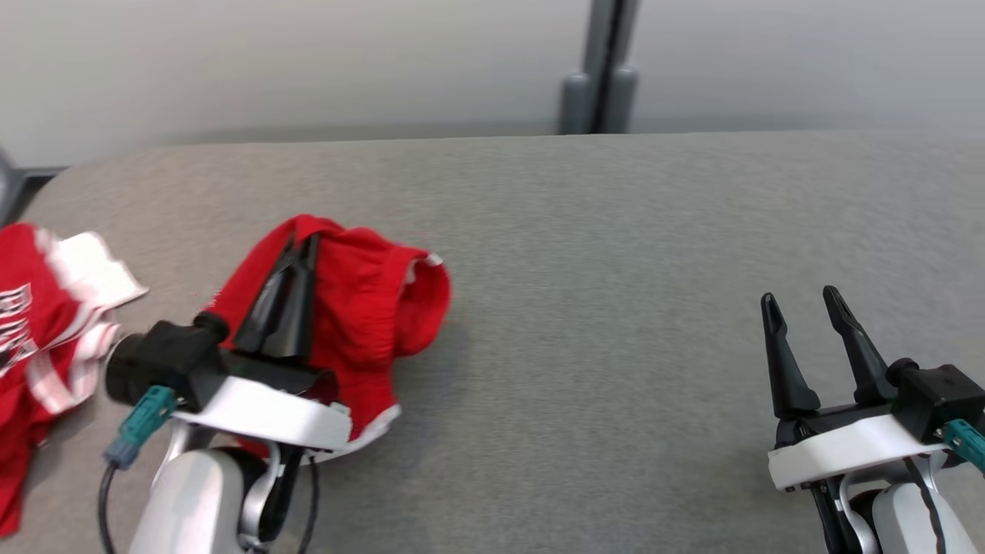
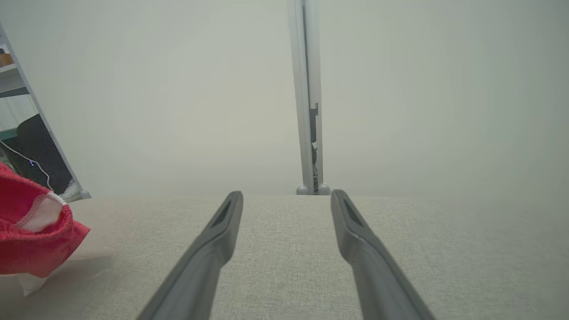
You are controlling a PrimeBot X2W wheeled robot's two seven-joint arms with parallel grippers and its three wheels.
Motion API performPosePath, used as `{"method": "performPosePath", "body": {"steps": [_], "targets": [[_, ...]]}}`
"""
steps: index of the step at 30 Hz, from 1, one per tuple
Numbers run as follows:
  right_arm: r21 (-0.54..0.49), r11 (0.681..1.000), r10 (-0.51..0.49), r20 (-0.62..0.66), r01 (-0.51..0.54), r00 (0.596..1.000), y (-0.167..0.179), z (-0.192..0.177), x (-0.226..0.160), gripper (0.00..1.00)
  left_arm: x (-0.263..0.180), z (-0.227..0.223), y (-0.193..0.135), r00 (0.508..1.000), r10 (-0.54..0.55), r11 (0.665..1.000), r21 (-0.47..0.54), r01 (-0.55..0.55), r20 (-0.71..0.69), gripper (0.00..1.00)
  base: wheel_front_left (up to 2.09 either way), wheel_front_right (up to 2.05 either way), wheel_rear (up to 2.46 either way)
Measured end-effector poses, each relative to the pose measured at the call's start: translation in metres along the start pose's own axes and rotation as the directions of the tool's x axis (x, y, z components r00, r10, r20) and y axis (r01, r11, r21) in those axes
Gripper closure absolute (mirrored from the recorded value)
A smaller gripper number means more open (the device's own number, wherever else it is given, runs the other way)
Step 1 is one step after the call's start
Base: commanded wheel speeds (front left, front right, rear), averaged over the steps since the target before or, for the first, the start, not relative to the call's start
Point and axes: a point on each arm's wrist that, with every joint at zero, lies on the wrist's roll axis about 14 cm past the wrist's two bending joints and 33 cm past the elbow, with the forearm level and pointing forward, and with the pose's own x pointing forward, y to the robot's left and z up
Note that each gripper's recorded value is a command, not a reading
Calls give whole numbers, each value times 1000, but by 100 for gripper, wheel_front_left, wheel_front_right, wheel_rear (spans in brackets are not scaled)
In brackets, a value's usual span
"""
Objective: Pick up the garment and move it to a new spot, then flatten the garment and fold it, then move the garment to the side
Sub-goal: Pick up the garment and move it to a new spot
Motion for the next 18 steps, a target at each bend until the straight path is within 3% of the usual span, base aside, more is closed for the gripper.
{"method": "performPosePath", "body": {"steps": [5, 10, 18], "targets": [[-14, 994, -113, 6, 113, 994, -36, 5, -22, 0, 29, -12, -68, 979, -203, 978, -54, 202, -9, 100, 0, 0, 0], [-28, 972, -232, 13, 233, 973, -72, 10, -48, 0, 44, -30, -137, 921, -388, 917, -120, 381, -31, 100, 0, 0, 0], [-37, 927, -374, -13, 373, 927, -109, 3, -84, 0, 44, -94, -199, 826, -540, 830, -265, 491, -160, 100, 0, 0, 0]]}}
